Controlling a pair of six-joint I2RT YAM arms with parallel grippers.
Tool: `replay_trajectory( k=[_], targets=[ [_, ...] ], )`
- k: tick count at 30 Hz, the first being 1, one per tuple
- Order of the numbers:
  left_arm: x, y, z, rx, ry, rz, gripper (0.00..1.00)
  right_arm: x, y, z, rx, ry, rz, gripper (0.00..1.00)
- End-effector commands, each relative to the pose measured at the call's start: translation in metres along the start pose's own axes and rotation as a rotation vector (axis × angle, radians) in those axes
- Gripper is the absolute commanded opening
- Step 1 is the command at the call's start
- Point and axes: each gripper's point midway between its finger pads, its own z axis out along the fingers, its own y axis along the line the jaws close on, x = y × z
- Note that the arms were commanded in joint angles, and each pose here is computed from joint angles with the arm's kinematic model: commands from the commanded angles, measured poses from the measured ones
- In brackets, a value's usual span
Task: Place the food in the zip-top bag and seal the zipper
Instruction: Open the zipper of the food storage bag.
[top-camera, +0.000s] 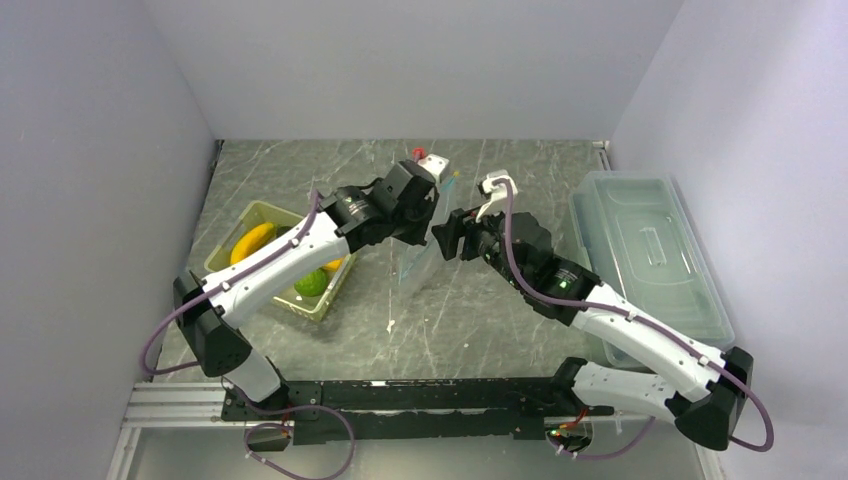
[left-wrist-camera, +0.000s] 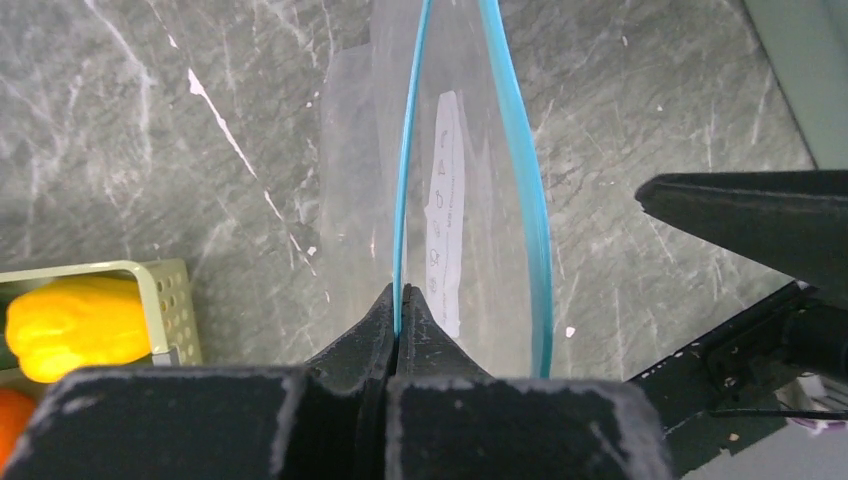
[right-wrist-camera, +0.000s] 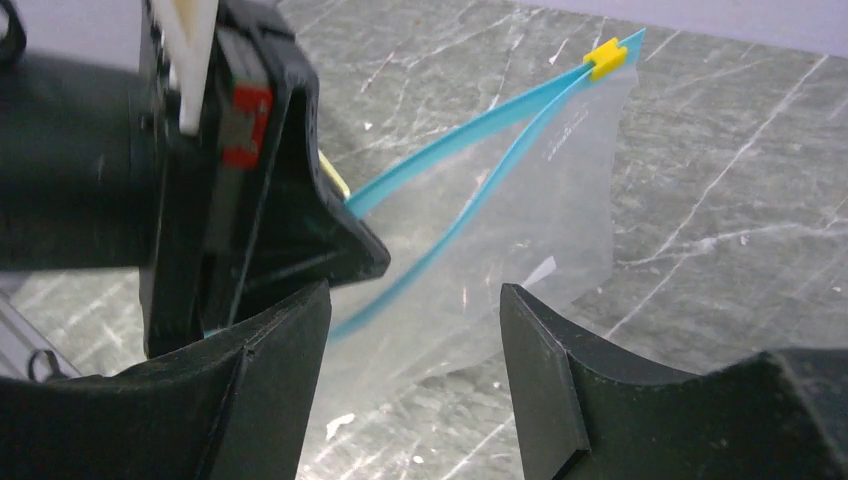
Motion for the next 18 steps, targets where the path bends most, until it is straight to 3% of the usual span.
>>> replay_trajectory(
  k=[1,18],
  targets=[
    [-0.012,0.006,-0.012,-0.111,-0.044,0.075,0.00,-0.026,0.001,-0.006,0.040,-0.054,0.141,0.65],
    [-0.006,-0.014,-0.011,-0.076,-0.044,0.082,0.00,-0.016,-0.009,0.001,0.117,-0.055,0.259,0.61]
  ],
)
